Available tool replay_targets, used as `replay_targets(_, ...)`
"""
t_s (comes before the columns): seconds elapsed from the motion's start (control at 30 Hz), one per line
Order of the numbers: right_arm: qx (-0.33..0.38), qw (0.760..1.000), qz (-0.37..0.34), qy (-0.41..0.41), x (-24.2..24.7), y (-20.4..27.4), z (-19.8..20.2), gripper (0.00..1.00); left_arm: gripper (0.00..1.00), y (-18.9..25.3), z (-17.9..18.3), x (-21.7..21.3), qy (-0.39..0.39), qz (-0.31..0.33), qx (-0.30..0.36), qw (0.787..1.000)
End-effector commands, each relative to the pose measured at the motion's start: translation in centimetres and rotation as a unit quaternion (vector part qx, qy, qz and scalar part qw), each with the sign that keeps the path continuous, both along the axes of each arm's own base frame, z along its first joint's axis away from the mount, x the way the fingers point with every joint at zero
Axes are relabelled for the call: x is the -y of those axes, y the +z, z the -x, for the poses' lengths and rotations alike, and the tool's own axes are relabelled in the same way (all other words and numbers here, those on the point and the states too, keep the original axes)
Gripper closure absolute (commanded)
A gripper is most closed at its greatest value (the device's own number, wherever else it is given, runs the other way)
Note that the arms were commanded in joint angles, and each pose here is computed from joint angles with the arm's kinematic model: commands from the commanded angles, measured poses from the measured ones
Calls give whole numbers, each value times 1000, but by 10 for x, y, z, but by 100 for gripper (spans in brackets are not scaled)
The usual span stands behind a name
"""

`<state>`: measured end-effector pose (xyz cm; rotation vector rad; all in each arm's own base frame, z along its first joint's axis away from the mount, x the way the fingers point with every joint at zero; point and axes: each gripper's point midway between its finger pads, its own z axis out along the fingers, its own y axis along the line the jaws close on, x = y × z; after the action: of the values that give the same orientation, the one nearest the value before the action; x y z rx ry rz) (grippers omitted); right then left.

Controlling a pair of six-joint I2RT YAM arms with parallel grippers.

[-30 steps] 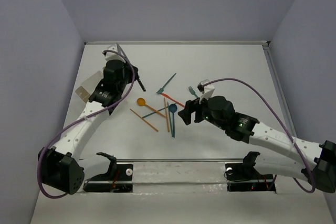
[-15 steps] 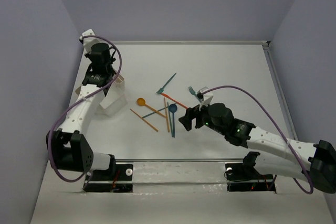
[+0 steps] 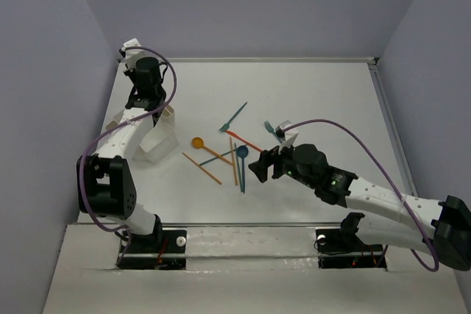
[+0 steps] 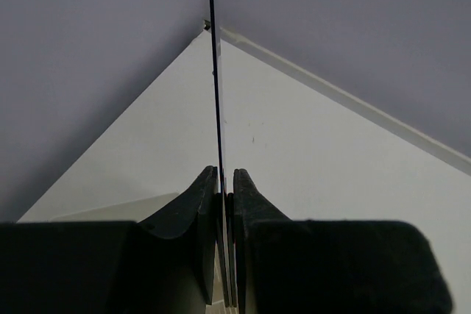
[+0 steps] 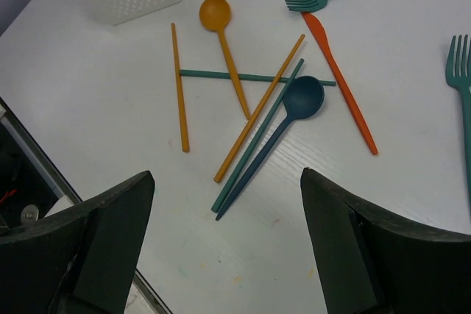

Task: Sort the eating utensils into containers

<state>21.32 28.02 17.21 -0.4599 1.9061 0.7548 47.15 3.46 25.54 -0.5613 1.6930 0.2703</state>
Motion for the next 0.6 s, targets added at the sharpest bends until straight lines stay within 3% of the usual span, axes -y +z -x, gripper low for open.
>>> replay_targets(0.0,19,1000,-12,6,-5,6,-2,13,100,42,-14,-11,26,-15,68,997)
replay_targets(0.57,19,1000,-15,-2,-6,9,-5,13,100,2,-27,-13,30,-33,42,998)
